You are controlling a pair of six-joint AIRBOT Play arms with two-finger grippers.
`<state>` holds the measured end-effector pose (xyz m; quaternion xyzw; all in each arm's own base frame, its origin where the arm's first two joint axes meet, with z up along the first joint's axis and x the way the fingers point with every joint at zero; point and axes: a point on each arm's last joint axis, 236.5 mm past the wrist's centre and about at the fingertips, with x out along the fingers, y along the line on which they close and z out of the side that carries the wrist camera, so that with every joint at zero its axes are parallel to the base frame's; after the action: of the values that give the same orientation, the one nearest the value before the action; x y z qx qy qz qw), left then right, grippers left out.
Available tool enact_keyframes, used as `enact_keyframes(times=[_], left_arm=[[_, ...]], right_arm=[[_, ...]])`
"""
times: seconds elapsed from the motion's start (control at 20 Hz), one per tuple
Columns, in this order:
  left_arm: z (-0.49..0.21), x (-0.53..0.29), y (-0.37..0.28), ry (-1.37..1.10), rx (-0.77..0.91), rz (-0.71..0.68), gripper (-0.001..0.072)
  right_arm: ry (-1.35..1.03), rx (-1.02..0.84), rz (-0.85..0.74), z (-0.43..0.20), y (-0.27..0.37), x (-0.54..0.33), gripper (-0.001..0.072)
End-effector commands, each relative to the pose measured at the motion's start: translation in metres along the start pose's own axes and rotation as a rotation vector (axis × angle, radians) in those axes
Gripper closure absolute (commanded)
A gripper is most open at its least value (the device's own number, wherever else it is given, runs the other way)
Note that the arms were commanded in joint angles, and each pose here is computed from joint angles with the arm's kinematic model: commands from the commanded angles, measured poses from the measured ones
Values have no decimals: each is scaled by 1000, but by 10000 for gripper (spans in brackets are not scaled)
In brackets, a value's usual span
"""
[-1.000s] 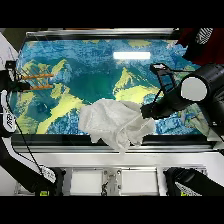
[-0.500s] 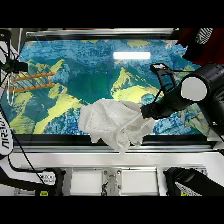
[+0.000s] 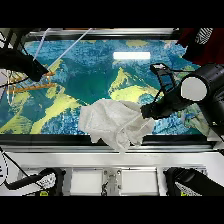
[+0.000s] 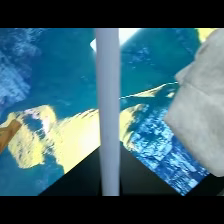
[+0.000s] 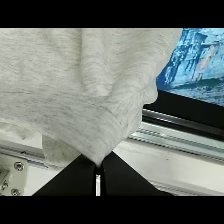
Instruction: Fold the clothes and pants, and hang the long-sleeved shirts on hangers.
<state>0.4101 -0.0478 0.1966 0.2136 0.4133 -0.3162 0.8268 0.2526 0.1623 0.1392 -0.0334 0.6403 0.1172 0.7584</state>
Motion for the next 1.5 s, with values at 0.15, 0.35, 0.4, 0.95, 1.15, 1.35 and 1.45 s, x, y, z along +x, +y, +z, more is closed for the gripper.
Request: enact_keyframes(times=[0.15,0.35,0.4,0.95,1.15,1.35,1.45], left_arm=[[-32,-16,-74,91,23,-236,686],[-83,-9,-134,148,24,-325,685],[-98,-8,-151,160,11,-349,685],[-180,-21,-250,116,28,-344,685],[-169,-29,-269,23,55,-358,685],[-176,-40,-280,15,91,-346,685],[-178,-43,-286,17,95,-353,686]], right_arm=[[-1,0,1,0,0,0,689],[-1,0,1,0,0,0,689],[-1,0,1,0,0,0,688],[-1,0,1,0,0,0,689],[-1,0,1,0,0,0,688],[-1,0,1,0,0,0,689],[-1,0,1,0,0,0,689]])
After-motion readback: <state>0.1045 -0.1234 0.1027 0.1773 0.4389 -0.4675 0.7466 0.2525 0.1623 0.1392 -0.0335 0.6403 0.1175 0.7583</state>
